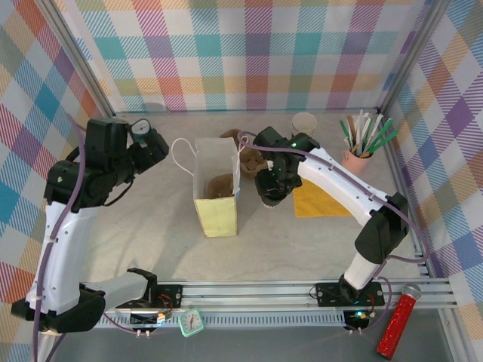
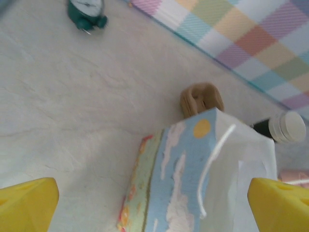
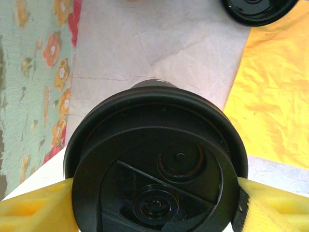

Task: Pack the takeout coffee

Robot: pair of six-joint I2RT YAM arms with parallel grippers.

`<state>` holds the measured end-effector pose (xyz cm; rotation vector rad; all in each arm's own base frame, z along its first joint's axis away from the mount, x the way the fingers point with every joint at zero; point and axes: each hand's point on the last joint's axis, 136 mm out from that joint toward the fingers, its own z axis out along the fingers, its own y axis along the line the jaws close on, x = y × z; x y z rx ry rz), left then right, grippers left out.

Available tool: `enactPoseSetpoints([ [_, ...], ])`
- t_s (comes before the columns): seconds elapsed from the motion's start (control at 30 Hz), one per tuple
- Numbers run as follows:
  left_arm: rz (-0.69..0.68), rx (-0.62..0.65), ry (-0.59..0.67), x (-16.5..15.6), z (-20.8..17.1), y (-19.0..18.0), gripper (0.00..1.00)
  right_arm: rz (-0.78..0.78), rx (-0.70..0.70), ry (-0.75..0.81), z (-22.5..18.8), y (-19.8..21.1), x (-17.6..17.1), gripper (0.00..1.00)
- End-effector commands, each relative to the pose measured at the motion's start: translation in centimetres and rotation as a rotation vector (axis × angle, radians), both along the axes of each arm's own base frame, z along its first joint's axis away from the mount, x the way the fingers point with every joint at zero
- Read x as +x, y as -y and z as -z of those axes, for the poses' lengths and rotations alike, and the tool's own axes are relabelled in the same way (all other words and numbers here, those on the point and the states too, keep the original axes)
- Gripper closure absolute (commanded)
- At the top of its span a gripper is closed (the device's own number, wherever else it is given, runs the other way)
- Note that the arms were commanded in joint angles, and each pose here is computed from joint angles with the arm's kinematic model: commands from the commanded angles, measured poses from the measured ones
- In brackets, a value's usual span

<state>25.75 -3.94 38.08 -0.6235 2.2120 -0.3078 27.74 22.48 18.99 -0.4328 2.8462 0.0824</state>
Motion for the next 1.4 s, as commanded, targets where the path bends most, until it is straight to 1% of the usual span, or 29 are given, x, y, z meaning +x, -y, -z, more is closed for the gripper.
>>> enactPoseSetpoints([
  [0.0, -0.145, 0.056, -0.070, -1.7, 1.1, -3.7, 0.00, 0.012, -0.010, 0.003, -0.9, 1.4, -0.7, 0.26],
  [0.07, -0.189, 0.047, -0.159, -1.6, 4.0, -4.6, 0.00, 0.013, -0.001, 0.008, -1.4, 1.6, -0.8, 0.26],
  [0.13, -0.210, 0.017, -0.221, -1.4, 7.1, -5.0, 0.00, 0.011, 0.001, 0.015, -1.7, 1.9, -0.8, 0.26],
  [0.3, -0.276, -0.066, -0.320, -1.5, 13.9, -5.8, 0.00, 0.017, 0.023, 0.032, -3.0, 2.4, -0.9, 0.26],
  [0.37, -0.250, -0.101, -0.340, -1.1, 16.1, -5.1, 0.00, 0.012, 0.033, 0.037, -3.5, 2.5, -1.0, 0.26],
  [0.43, -0.203, -0.166, -0.338, -0.3, 18.2, -3.7, 0.01, 0.008, 0.042, 0.040, -4.0, 2.5, -1.1, 0.26],
  [0.47, -0.171, -0.215, -0.338, 0.1, 19.2, -2.7, 0.03, 0.006, 0.046, 0.037, -4.0, 2.5, -1.2, 0.26],
  [0.5, -0.150, -0.256, -0.339, 0.5, 20.0, -1.8, 0.03, 0.005, 0.048, 0.036, -4.1, 2.5, -1.2, 0.26],
  [0.53, -0.123, -0.289, -0.343, 0.7, 20.9, -0.7, 0.04, 0.006, 0.052, 0.036, -4.2, 2.5, -1.2, 0.26],
  [0.57, -0.095, -0.310, -0.348, 1.0, 21.7, 0.3, 0.06, 0.004, 0.054, 0.035, -4.3, 2.6, -1.2, 0.26],
  [0.7, -0.017, -0.353, -0.380, 1.4, 24.4, 3.7, 0.13, 0.007, 0.056, 0.035, -4.4, 2.8, -1.2, 0.26],
  [0.77, -0.010, -0.352, -0.408, 1.3, 25.8, 4.4, 0.24, 0.009, 0.056, 0.040, -4.6, 2.9, -1.1, 0.26],
  [0.9, 0.015, -0.371, -0.470, 0.3, 28.6, 5.9, 0.35, 0.014, 0.061, 0.055, -5.1, 3.2, -1.0, 0.25],
  [1.03, 0.055, -0.373, -0.538, -1.2, 30.6, 7.9, 0.36, 0.017, 0.066, 0.063, -5.3, 3.2, -0.9, 0.25],
  [1.17, 0.118, -0.394, -0.548, -1.6, 31.3, 10.4, 0.36, 0.019, 0.070, 0.057, -5.1, 3.1, -0.9, 0.25],
  [1.37, 0.139, -0.411, -0.556, -1.4, 32.5, 12.5, 0.36, 0.017, 0.071, 0.062, -5.3, 3.3, -1.0, 0.25],
])
